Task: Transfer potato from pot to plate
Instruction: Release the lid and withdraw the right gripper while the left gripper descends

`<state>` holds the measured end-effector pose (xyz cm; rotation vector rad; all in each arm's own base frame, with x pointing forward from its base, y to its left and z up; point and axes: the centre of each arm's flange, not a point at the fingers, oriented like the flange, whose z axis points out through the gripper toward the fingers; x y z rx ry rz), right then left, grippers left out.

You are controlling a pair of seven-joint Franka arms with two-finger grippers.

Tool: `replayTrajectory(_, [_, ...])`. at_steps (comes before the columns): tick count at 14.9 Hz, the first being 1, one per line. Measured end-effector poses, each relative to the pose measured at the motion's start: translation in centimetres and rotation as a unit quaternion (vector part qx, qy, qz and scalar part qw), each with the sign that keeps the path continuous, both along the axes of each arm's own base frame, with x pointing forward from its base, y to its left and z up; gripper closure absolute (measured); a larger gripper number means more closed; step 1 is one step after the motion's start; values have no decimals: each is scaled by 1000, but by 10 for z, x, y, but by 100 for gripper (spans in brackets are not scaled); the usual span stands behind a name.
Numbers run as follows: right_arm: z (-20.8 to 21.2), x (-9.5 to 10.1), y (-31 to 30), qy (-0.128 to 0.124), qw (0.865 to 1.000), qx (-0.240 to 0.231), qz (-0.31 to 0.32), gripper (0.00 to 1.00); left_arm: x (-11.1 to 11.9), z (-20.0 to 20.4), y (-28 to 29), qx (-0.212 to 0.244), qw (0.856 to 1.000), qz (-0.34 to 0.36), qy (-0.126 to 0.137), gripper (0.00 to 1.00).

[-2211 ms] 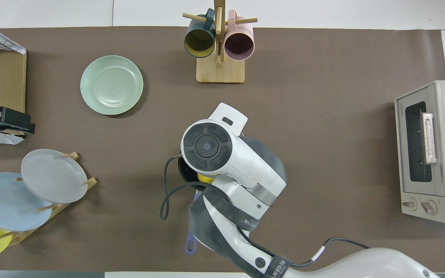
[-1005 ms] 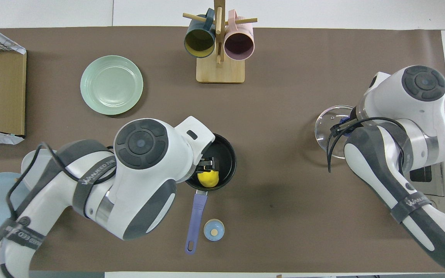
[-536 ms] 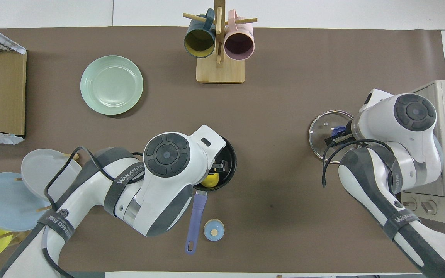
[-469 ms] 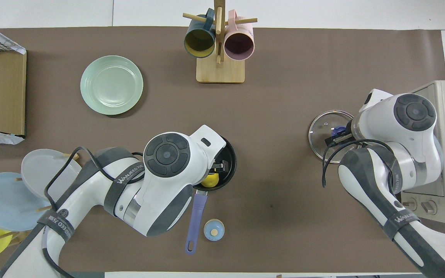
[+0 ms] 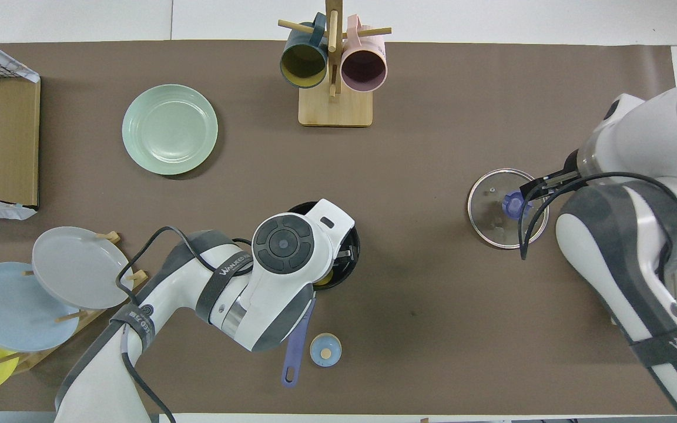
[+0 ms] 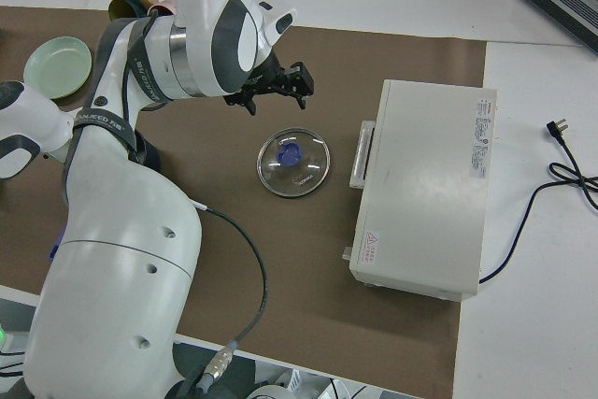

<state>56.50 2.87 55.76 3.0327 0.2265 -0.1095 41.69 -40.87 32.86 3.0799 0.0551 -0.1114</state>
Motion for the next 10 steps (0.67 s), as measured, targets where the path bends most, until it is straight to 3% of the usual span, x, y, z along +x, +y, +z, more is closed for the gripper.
replayTrajectory(4, [19,-7,-36,17,999,-2,-41,0,-1,-2,-1,1,1000,-1,1,0])
replayTrajectory(7, [25,-18,-26,34,999,1,-41,0,-4,-2,-3,2,1000,-4,2,0])
replayTrajectory(10, [32,-29,-19,34,998,6,-46,0,-4,-4,-4,3,1000,-5,2,2])
